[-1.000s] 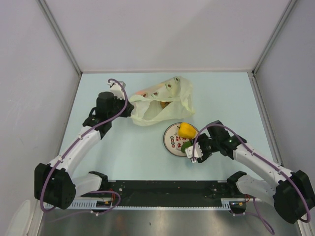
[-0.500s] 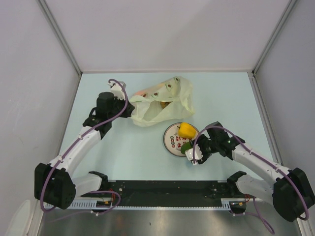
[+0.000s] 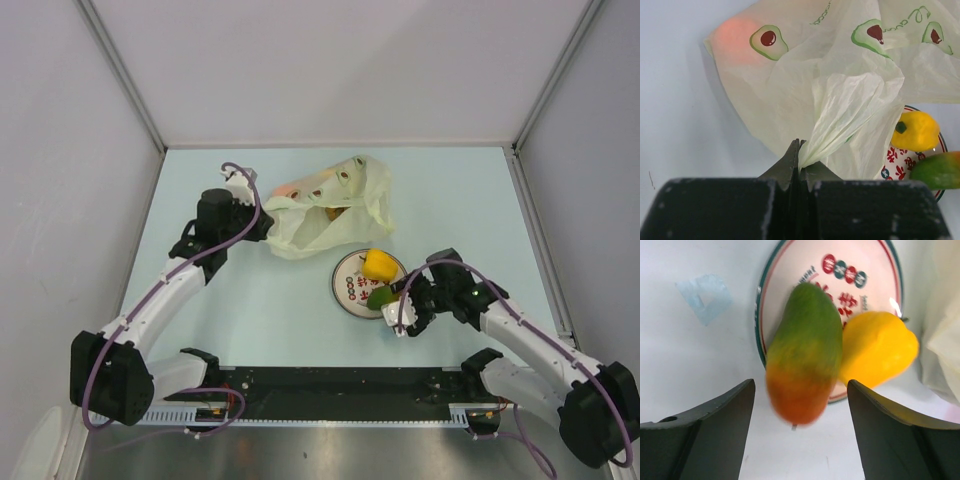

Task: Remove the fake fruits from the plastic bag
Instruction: Place the fake fruit on the plate, then take out the fake fruit from the plastic bag.

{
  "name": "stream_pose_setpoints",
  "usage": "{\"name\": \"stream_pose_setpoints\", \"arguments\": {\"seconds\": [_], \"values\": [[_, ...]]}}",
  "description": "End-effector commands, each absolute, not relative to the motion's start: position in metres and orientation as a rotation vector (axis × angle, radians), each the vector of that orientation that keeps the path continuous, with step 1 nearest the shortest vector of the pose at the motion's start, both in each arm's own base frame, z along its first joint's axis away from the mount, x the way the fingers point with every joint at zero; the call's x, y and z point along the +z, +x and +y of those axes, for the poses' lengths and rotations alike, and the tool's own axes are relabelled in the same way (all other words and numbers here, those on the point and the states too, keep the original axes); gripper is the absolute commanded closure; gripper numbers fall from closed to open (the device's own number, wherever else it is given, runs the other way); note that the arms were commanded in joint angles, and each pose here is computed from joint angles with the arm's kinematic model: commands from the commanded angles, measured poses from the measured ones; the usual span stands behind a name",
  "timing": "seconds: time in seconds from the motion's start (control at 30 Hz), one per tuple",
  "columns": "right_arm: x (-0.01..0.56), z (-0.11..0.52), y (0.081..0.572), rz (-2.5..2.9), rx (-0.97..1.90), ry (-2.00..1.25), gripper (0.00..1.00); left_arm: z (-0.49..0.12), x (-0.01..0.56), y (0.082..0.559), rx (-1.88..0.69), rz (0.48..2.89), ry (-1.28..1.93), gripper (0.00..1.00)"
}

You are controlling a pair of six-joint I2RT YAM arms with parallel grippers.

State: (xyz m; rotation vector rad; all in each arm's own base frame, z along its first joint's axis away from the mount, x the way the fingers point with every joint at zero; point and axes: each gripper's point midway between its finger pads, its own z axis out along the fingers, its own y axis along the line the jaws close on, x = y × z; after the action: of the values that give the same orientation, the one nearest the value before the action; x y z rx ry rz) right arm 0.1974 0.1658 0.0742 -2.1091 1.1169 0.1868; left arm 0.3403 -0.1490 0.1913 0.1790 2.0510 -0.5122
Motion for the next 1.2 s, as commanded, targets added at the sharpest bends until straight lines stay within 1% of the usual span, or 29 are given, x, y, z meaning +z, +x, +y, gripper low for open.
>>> {"name": "stream_pose_setpoints", "arguments": {"seconds": [0.0,0.13,0.23,0.27,0.3,0.33,0.37,0.4,0.43,0.47,0.5,0.53,0.57,0.6,0.63,0.67,0.7,0.77,0.8,0.83,0.87,0.9,1.0,1.07,1.1,1.13,1.17], "values": [[0.097,0.160,0.198,1.119,0.150,-2.017,0.19,-0.154,0.198,0.340,-0.545,2.017,0.182,0.99],[0.123,0.164,0.205,1.094,0.106,-1.922,0.19,-0.154,0.196,0.339,-0.545,2.020,0.181,1.00],[0.160,0.175,0.222,1.087,0.090,-1.771,0.20,-0.153,0.199,0.340,-0.534,2.016,0.189,1.00],[0.186,0.184,0.238,1.047,0.061,-1.674,0.19,-0.153,0.204,0.341,-0.530,2.008,0.193,1.00],[0.199,0.191,0.243,1.112,0.134,-1.563,0.18,-0.150,0.208,0.342,-0.519,2.005,0.192,1.00],[0.229,0.201,0.252,1.086,0.144,-1.484,0.18,-0.149,0.209,0.342,-0.507,2.005,0.204,1.00],[0.242,0.218,0.269,1.091,0.150,-1.425,0.19,-0.147,0.216,0.341,-0.502,2.003,0.208,1.00],[0.255,0.231,0.275,1.153,0.227,-1.327,0.25,-0.145,0.218,0.340,-0.494,2.003,0.207,1.00],[0.283,0.244,0.287,1.149,0.249,-1.262,0.29,-0.144,0.222,0.339,-0.486,2.000,0.217,1.00],[0.279,0.260,0.302,1.207,0.303,-1.232,0.33,-0.142,0.227,0.336,-0.481,1.997,0.219,1.00],[0.280,0.274,0.305,1.228,0.360,-1.217,0.40,-0.141,0.232,0.335,-0.475,1.991,0.226,1.00],[0.295,0.285,0.309,1.253,0.432,-1.156,0.43,-0.140,0.235,0.335,-0.462,1.986,0.236,1.00],[0.280,0.300,0.321,1.291,0.466,-1.148,0.45,-0.138,0.242,0.333,-0.453,1.980,0.237,1.00],[0.275,0.311,0.322,1.304,0.495,-1.148,0.49,-0.137,0.246,0.333,-0.440,1.972,0.251,1.00],[0.282,0.321,0.327,1.297,0.524,-1.117,0.51,-0.134,0.249,0.333,-0.423,1.969,0.254,1.00],[0.259,0.332,0.335,1.349,0.539,-1.128,0.52,-0.134,0.257,0.331,-0.419,1.960,0.270,1.00],[0.255,0.343,0.335,1.355,0.553,-1.134,0.53,-0.134,0.262,0.329,-0.416,1.952,0.294,1.00],[0.251,0.356,0.350,1.379,0.532,-1.098,0.56,-0.136,0.277,0.325,-0.403,1.916,0.381,1.00],[0.229,0.363,0.359,1.427,0.528,-1.090,0.60,-0.135,0.282,0.324,-0.389,1.901,0.404,1.00],[0.230,0.370,0.367,1.416,0.528,-1.053,0.62,-0.135,0.286,0.322,-0.385,1.893,0.414,1.00],[0.238,0.375,0.378,1.434,0.531,-0.978,0.62,-0.136,0.286,0.320,-0.389,1.898,0.421,1.00],[0.207,0.383,0.391,1.506,0.527,-0.959,0.63,-0.135,0.286,0.319,-0.373,1.891,0.444,1.00],[0.190,0.404,0.428,1.625,0.561,-0.779,0.64,-0.134,0.275,0.316,-0.369,1.916,0.451,1.00],[0.183,0.416,0.435,1.654,0.602,-0.737,0.64,-0.132,0.258,0.312,-0.359,1.947,0.480,1.00],[0.199,0.426,0.439,1.622,0.621,-0.734,0.64,-0.130,0.252,0.310,-0.339,1.956,0.505,1.00],[0.186,0.431,0.439,1.653,0.625,-0.756,0.64,-0.128,0.249,0.308,-0.327,1.962,0.505,1.00],[0.187,0.439,0.433,1.652,0.654,-0.784,0.64,-0.126,0.239,0.306,-0.314,1.982,0.506,1.00]]}}
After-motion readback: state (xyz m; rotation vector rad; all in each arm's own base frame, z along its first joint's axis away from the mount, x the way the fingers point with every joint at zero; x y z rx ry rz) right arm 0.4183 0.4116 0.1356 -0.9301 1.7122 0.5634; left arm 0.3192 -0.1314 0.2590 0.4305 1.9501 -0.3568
